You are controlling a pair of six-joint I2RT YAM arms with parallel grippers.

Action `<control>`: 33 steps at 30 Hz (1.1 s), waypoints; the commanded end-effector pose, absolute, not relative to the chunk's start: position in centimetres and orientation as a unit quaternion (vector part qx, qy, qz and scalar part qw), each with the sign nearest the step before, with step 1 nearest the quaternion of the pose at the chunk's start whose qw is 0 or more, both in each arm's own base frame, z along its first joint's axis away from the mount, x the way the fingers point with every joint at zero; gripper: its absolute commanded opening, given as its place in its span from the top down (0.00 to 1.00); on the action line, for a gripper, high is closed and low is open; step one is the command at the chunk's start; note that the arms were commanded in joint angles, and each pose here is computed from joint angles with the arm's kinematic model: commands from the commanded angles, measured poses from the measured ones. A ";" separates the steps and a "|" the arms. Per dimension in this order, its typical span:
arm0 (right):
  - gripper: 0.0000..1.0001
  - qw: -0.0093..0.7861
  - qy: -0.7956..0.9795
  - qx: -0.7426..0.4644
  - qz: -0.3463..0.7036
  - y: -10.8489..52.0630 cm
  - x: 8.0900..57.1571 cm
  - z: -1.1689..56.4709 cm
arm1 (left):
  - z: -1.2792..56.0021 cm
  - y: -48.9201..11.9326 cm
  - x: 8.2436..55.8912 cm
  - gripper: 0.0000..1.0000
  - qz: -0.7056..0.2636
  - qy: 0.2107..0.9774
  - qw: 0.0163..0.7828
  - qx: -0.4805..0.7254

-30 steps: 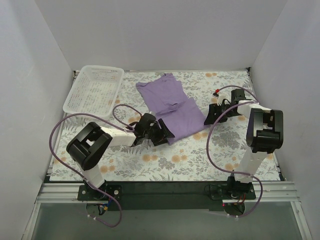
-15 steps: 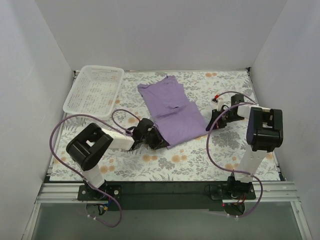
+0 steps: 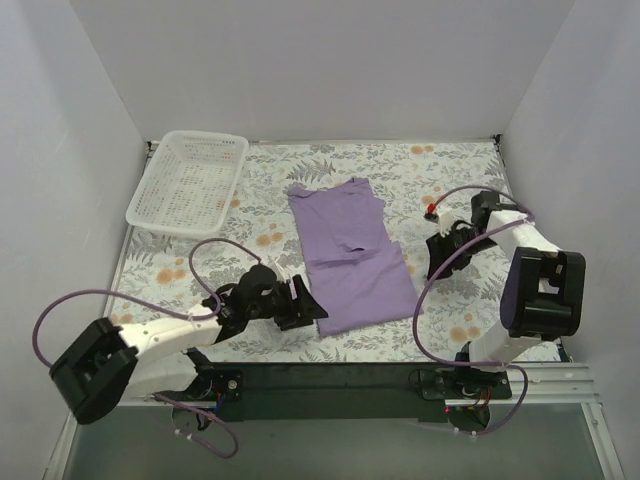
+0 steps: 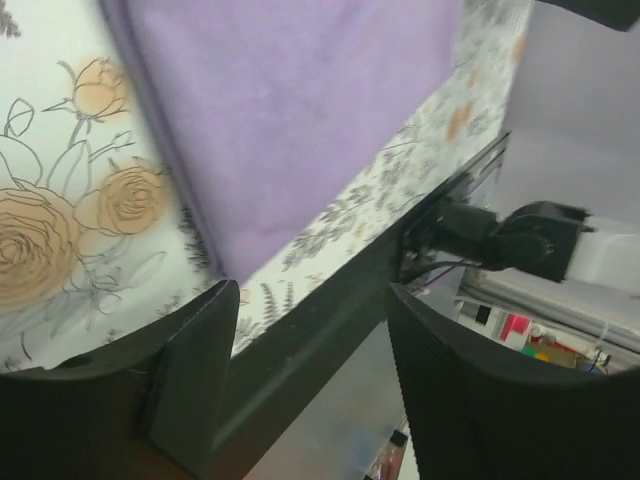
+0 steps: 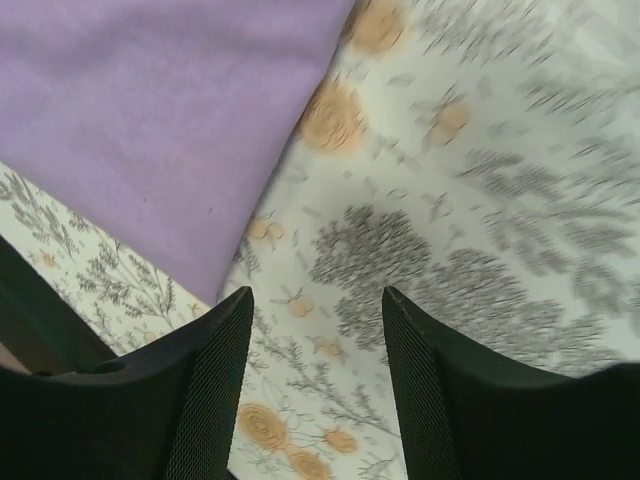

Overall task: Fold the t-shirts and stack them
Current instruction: Fold the tshirt

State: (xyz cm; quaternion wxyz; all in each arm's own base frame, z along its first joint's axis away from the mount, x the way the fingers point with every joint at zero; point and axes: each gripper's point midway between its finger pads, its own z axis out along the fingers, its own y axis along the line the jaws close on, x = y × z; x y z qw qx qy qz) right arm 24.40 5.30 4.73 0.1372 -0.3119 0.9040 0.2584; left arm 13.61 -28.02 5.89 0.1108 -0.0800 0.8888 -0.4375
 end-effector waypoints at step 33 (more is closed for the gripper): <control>0.53 0.211 0.918 -0.083 0.326 15.3 51.6 1.6 | 14.9 -21.7 17.4 0.12 -0.413 0.837 0.341 -0.115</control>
